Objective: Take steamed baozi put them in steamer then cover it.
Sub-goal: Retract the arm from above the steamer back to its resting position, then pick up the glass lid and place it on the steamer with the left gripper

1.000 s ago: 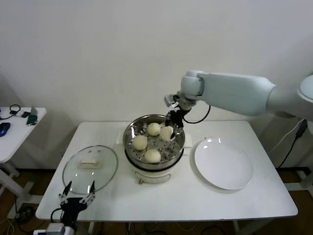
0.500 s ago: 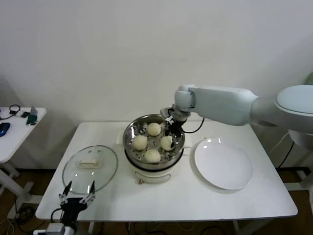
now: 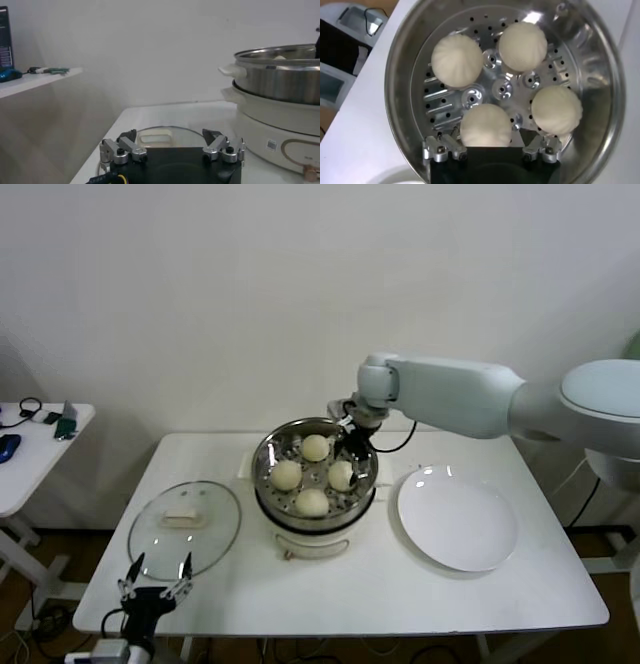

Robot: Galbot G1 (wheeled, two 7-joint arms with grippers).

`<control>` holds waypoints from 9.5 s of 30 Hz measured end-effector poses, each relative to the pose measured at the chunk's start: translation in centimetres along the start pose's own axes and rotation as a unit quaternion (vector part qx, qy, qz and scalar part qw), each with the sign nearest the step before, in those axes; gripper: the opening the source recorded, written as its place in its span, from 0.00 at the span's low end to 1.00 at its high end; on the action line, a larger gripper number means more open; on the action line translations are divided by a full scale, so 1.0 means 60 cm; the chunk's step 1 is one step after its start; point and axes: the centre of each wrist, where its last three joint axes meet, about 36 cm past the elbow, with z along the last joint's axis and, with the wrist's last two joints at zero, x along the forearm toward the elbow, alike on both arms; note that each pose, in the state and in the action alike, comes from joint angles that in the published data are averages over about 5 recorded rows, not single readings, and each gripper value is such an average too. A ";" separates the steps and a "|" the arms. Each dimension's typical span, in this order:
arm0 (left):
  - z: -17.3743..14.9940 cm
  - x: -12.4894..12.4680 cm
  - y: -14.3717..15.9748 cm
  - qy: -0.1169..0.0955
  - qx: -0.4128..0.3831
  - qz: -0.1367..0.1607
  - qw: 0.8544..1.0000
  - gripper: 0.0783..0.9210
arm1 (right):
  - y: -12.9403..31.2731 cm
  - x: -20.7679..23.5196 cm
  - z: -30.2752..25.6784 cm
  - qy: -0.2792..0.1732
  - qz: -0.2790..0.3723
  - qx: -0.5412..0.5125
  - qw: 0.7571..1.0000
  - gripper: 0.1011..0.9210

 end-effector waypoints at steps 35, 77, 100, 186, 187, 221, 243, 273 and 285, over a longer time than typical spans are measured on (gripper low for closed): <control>-0.014 -0.038 0.015 -0.050 -0.058 0.002 0.997 0.88 | 0.295 0.051 0.296 -0.275 0.476 -0.380 0.744 0.88; 0.013 -0.085 0.068 -0.105 -0.496 -0.045 0.861 0.88 | 0.929 -0.388 0.202 -0.317 0.591 -0.558 0.489 0.88; 0.100 -0.180 0.037 -0.051 -0.669 -0.084 0.737 0.88 | 0.971 -0.452 0.117 -0.305 0.591 -0.574 0.478 0.88; -0.174 -0.240 0.047 -0.035 -0.640 -0.178 0.747 0.07 | 0.970 -0.451 0.119 -0.266 0.617 -0.561 0.483 0.88; -0.185 -0.238 0.034 -0.037 -0.636 -0.177 0.750 0.07 | 0.969 -0.451 0.119 -0.266 0.617 -0.561 0.484 0.88; -0.297 -0.217 -0.445 -0.115 -0.614 -0.094 0.775 0.07 | 0.955 -0.472 0.142 -0.261 0.627 -0.557 0.477 0.88; -0.242 -0.237 -0.490 -0.088 -0.644 -0.089 0.755 0.07 | 0.964 -0.471 0.142 -0.261 0.629 -0.556 0.477 0.88; -0.212 -0.256 -0.476 -0.076 -0.661 -0.092 0.741 0.07 | 0.977 -0.467 0.138 -0.262 0.630 -0.553 0.478 0.88; -0.219 -0.249 -0.470 -0.077 -0.655 -0.084 0.747 0.24 | 0.975 -0.467 0.134 -0.266 0.630 -0.552 0.476 0.88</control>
